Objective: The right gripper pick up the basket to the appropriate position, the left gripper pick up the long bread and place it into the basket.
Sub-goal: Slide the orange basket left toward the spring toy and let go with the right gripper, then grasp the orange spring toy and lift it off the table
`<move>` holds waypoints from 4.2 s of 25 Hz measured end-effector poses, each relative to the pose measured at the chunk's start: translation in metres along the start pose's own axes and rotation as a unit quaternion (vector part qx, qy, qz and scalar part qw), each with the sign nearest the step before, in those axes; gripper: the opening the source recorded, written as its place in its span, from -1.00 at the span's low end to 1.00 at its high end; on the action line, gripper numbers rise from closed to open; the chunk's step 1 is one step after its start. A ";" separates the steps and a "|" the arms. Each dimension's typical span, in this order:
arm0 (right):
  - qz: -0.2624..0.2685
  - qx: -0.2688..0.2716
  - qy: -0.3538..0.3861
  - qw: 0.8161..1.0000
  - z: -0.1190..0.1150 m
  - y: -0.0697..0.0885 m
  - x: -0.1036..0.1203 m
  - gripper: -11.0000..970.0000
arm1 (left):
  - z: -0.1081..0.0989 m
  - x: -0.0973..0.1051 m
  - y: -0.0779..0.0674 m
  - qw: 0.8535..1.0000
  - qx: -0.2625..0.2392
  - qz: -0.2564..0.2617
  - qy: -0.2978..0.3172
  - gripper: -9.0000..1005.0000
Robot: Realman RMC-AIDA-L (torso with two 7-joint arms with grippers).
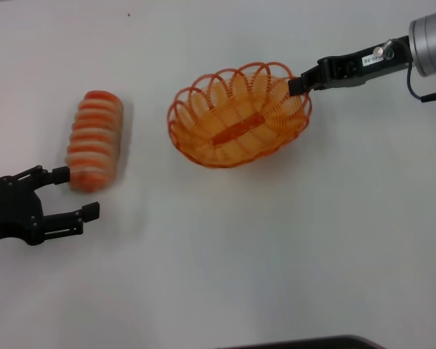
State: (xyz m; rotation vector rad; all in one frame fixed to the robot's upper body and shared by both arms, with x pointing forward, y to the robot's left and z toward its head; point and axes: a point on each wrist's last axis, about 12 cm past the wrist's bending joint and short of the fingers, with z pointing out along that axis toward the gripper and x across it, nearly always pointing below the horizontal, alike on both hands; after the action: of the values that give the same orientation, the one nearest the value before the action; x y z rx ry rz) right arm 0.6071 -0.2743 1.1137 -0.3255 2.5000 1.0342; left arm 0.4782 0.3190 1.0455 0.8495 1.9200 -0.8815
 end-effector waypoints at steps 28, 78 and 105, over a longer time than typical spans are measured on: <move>0.113 0.025 -0.035 0.993 0.028 -0.003 0.012 -0.83 | 0.004 -0.002 -0.001 1.000 0.002 0.000 -0.002 0.73; 0.072 -0.080 -0.173 0.979 -0.016 -0.015 0.039 0.82 | 0.000 -0.004 -0.001 1.000 0.005 -0.008 -0.015 0.68; -0.355 -0.006 -0.173 0.919 -0.016 -0.032 0.136 0.90 | -0.001 -0.002 -0.001 1.000 0.002 -0.019 -0.016 0.66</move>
State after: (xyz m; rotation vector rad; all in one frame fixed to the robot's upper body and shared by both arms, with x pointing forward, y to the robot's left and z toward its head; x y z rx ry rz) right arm 0.4932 -0.3158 1.0422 -0.8868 1.8197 0.7168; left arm 0.4775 0.3189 1.0482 0.7986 1.9125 -0.9166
